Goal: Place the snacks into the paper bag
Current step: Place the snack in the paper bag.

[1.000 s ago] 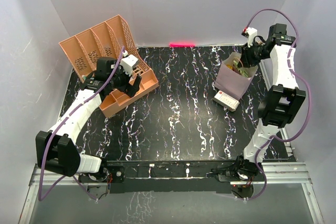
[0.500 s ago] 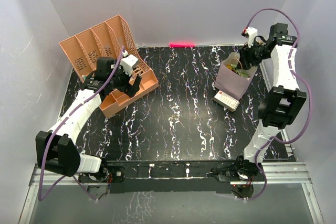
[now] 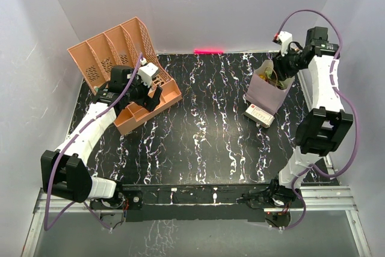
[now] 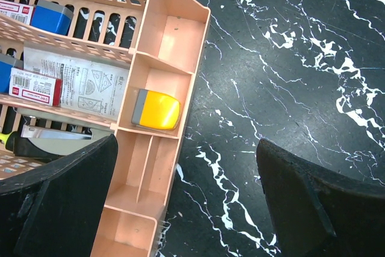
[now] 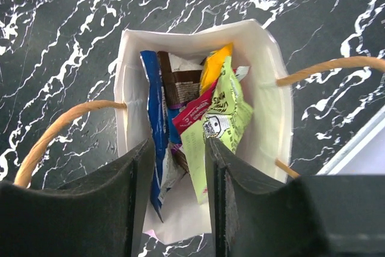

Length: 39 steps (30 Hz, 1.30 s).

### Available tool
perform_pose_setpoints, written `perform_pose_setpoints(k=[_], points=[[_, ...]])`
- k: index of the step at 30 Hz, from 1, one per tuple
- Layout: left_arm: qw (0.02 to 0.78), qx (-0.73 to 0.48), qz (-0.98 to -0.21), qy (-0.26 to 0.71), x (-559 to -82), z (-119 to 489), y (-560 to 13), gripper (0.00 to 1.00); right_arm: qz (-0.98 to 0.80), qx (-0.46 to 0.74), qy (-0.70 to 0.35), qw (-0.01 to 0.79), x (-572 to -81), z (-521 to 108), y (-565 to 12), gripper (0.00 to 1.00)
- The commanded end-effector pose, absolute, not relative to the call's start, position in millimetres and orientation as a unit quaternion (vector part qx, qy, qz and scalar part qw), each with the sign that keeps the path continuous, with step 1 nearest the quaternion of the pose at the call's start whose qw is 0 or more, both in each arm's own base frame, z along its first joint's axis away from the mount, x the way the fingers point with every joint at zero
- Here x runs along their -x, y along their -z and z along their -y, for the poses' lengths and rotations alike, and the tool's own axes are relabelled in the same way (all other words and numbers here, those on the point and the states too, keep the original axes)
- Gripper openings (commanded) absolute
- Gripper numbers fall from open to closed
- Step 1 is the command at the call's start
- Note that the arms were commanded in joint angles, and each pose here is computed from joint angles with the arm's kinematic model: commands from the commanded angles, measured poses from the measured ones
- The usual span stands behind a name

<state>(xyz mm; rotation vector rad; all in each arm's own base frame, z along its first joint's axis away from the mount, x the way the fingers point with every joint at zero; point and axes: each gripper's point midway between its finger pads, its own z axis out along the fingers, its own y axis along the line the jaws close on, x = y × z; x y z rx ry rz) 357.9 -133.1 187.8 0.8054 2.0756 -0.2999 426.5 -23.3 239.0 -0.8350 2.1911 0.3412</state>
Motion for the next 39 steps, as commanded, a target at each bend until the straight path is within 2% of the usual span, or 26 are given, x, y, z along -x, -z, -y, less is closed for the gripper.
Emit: perform_pose_setpoints(k=[1,13,23,27,33,39], points=[[0.442,-0.328,-0.825,0.128,-353.8,133.3,-192.9,0.98,-0.857,0.336,-0.098,0.378,-436.0,19.9,-234.7,0.39],[0.443,-0.327,-0.825,0.127,-353.1,132.2,-193.3,0.98,-0.880,0.316,-0.065,0.350,-445.6,35.2,-197.3,0.27],[0.441,-0.327,-0.826,0.128,-353.6,132.3,-191.6,0.98,-0.884,0.313,-0.077,0.337,-443.6,28.6,-186.1,0.25],[0.439,-0.328,-0.827,0.129,-353.2,132.4,-189.8,0.98,-0.875,0.317,-0.070,0.360,-445.9,25.7,-208.9,0.34],[0.440,-0.327,-0.826,0.128,-354.5,132.6,-190.6,0.98,-0.862,0.310,-0.050,0.399,-449.2,26.5,-249.2,0.52],[0.451,-0.309,-0.831,0.105,-361.1,124.7,-198.0,0.98,-0.851,0.283,-0.038,0.441,-446.1,23.7,-290.8,0.65]])
